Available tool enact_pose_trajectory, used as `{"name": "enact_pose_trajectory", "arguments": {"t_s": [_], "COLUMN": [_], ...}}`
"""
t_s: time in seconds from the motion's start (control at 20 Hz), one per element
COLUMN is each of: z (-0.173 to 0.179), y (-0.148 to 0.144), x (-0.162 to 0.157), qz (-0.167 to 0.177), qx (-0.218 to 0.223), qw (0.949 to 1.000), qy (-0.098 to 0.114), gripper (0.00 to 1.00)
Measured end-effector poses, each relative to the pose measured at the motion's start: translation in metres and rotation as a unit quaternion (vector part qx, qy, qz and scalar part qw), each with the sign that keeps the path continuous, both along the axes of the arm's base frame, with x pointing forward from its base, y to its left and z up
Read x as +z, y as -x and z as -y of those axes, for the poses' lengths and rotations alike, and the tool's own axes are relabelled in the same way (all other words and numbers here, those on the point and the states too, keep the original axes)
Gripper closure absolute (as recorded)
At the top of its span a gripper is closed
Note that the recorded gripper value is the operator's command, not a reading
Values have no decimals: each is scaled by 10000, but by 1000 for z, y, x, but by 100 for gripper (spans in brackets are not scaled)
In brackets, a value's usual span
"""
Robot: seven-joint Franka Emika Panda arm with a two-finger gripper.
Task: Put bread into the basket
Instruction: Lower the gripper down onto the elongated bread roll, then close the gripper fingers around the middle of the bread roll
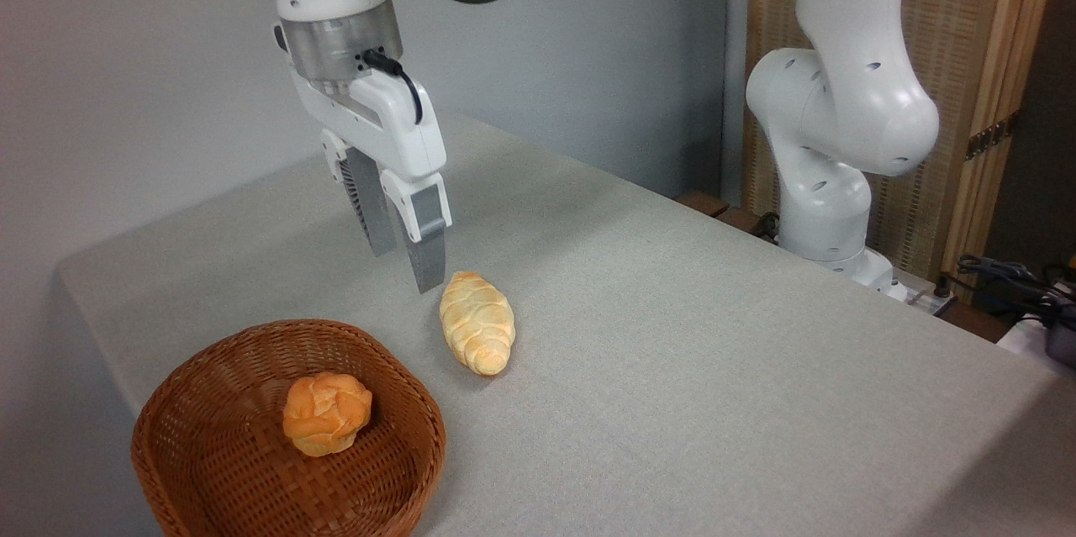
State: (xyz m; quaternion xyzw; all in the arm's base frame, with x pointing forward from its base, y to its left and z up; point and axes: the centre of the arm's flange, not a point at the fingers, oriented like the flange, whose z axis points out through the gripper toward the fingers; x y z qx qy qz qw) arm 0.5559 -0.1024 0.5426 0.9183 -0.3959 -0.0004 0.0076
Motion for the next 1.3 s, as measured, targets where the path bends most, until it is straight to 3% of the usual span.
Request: {"name": "enact_pose_trajectory", "arguments": {"t_s": [0.3,0.6,0.7,0.9,1.1,1.2,1.3], "z": [3,0,0,-2,-5,-7,-14], "y": [12,23,27,34,38,36,34], "x": [-37,-64,-69,-87,-103,-109,-113], "qz": [-278,-269,-323,-498,-562,-523,-523], "qx": [-681,-1600,-1995,-2875,-3469,-3653,-3703], "qw": [9973,9868,9794,9565,9361,9293,9273], "qy": [-31,1,16,73,126,135,148], "gripper": [0,0,0,0,0,0,0]}}
